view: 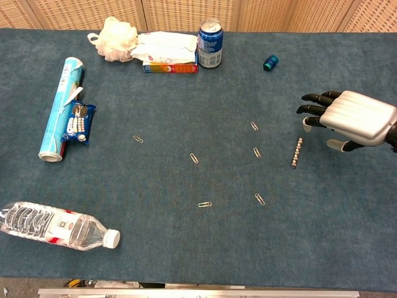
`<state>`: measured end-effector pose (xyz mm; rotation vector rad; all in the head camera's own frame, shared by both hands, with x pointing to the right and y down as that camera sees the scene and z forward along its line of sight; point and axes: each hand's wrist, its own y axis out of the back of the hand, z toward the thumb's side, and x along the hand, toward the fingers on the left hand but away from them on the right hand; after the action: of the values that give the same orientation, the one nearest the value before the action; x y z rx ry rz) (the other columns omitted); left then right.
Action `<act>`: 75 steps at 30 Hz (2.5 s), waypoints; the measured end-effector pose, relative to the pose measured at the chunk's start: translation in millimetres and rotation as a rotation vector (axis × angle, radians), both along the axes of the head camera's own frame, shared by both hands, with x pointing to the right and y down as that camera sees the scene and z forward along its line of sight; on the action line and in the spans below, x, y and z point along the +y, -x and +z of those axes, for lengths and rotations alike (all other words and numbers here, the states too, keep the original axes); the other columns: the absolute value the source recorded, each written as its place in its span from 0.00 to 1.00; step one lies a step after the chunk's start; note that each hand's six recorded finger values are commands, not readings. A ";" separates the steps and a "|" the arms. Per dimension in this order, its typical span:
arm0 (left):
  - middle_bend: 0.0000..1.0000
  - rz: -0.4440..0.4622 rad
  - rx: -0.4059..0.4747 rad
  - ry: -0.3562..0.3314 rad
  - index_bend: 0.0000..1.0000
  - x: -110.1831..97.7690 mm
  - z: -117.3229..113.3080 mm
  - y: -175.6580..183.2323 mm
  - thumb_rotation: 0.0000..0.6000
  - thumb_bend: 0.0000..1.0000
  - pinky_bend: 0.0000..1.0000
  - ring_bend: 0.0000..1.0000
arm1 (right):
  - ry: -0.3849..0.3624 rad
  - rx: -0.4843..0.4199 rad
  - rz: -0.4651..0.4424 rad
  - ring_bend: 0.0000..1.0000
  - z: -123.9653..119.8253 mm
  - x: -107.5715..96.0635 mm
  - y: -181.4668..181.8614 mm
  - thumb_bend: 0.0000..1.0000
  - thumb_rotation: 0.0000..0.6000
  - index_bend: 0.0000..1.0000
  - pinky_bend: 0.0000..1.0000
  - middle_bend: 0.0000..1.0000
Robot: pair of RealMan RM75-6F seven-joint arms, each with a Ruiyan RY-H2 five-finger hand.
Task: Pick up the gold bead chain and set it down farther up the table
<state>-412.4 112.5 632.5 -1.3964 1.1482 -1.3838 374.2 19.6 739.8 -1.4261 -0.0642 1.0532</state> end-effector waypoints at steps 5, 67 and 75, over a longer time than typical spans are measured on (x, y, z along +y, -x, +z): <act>0.45 0.000 0.001 -0.001 0.50 0.0 -0.4 -0.2 1.00 0.14 0.51 0.33 | -0.003 0.008 -0.004 0.07 0.7 -1.0 2.3 0.16 1.00 0.38 0.23 0.17; 0.45 -0.004 0.009 -0.006 0.50 2.0 -3.8 1.9 1.00 0.14 0.51 0.33 | 0.044 0.076 -0.052 0.07 30.9 -9.5 38.5 0.20 1.00 0.48 0.23 0.16; 0.45 -0.004 0.011 -0.007 0.50 2.1 -4.2 2.1 1.00 0.14 0.51 0.33 | 0.048 0.077 -0.059 0.07 33.6 -8.6 42.1 0.21 1.00 0.50 0.23 0.16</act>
<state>-414.5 114.7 628.3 -1.3996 1.1623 -1.3754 332.1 10.9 773.4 -1.4210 0.0589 1.0654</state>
